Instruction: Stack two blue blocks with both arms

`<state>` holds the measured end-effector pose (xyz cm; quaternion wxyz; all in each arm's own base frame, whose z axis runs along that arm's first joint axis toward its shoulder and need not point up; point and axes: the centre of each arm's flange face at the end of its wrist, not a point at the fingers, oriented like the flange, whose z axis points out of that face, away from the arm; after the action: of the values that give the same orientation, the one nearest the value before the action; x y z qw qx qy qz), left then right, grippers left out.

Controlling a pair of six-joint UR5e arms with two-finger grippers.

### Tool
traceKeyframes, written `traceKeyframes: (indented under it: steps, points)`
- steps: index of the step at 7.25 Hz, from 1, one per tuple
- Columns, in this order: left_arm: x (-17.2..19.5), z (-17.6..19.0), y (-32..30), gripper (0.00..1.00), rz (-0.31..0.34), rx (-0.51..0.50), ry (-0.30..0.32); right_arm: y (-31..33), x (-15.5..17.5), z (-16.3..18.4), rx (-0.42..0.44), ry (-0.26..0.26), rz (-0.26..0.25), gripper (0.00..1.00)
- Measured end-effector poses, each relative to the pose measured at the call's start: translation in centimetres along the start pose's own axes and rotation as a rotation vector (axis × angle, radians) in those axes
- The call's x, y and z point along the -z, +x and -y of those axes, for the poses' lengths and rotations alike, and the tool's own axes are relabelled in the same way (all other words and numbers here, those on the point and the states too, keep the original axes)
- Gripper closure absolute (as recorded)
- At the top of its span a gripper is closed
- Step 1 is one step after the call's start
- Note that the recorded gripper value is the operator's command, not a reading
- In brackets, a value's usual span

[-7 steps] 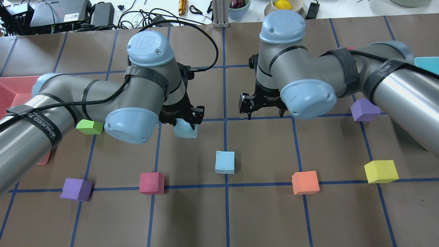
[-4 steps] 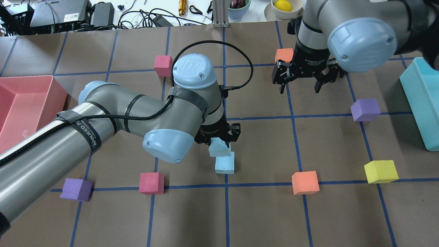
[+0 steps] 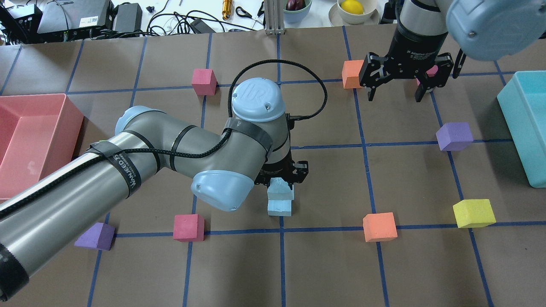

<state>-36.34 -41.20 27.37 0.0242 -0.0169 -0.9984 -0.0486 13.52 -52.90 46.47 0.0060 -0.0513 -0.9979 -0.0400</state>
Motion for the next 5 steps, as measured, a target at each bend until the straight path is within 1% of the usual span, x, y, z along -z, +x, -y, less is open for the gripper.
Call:
traceKeyframes:
  steps: [3,4,5]
  points:
    - [-1.5,-0.8,-0.1,1.0,0.02,0.0,-0.023,1.0,1.4,0.2,-0.008,0.028,0.008,0.0]
    - [-1.7,-0.8,0.0,0.62,0.021,0.002,-0.027,1.1,1.7,0.2,-0.01,0.033,0.008,0.0]
    - [-1.9,-0.8,0.0,0.09,0.022,0.003,-0.029,1.1,1.9,0.1,-0.009,0.037,0.009,0.0]
